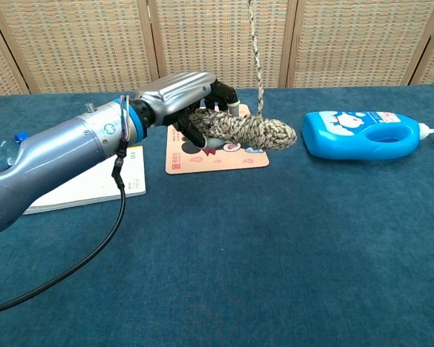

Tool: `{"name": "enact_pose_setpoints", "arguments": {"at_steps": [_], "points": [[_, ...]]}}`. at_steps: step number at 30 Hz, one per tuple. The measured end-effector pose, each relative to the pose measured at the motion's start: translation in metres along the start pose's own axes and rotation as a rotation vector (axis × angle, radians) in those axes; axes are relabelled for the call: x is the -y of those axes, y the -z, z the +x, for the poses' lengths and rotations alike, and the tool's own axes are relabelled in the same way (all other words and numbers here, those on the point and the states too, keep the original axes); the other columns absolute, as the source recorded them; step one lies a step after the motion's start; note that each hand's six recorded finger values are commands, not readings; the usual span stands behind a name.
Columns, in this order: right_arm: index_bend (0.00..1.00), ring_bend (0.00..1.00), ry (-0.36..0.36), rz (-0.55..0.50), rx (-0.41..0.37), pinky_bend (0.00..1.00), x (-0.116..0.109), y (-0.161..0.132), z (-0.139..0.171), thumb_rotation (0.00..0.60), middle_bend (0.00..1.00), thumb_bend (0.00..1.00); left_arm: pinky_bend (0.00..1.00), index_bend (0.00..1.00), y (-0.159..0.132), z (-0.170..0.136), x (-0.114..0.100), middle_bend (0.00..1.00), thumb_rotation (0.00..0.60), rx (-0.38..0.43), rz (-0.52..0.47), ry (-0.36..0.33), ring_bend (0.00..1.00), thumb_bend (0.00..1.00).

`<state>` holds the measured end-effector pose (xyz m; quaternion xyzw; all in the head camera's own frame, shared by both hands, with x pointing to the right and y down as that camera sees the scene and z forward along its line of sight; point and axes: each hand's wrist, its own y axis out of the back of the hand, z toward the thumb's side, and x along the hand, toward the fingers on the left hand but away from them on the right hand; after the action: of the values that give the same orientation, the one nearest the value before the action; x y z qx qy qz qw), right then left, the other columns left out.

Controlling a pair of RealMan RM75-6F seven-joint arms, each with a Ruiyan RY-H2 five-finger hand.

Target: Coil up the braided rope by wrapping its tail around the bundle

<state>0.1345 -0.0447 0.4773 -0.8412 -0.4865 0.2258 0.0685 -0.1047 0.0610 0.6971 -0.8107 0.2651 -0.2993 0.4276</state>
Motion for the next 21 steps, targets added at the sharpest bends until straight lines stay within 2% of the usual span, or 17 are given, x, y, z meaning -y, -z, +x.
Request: {"name": "enact_pose_setpoints", "arguments": {"at_steps": [7,10,16,21], "points": [[0.72,0.00,0.062,0.001,0.104,0.00,-0.019,0.040,-0.013,0.600,0.16,0.43,0.60,0.70,-0.001,-0.011,-0.005,0.57,0.600,0.066,-0.026,0.001,0.50,0.50],[0.72,0.00,0.069,0.014,0.168,0.00,-0.025,0.066,-0.015,0.600,0.16,0.43,0.60,0.71,-0.003,-0.014,-0.009,0.57,0.600,0.089,-0.075,-0.011,0.50,0.50],[0.72,0.00,0.041,0.026,0.286,0.00,-0.028,0.118,-0.008,0.600,0.16,0.43,0.60,0.71,-0.006,-0.016,-0.026,0.57,0.600,0.122,-0.200,-0.045,0.50,0.50],[0.72,0.00,0.011,-0.005,0.331,0.00,-0.026,0.142,0.005,0.600,0.16,0.43,0.60,0.71,-0.005,-0.010,-0.038,0.58,0.600,0.096,-0.257,-0.083,0.51,0.51]]}}
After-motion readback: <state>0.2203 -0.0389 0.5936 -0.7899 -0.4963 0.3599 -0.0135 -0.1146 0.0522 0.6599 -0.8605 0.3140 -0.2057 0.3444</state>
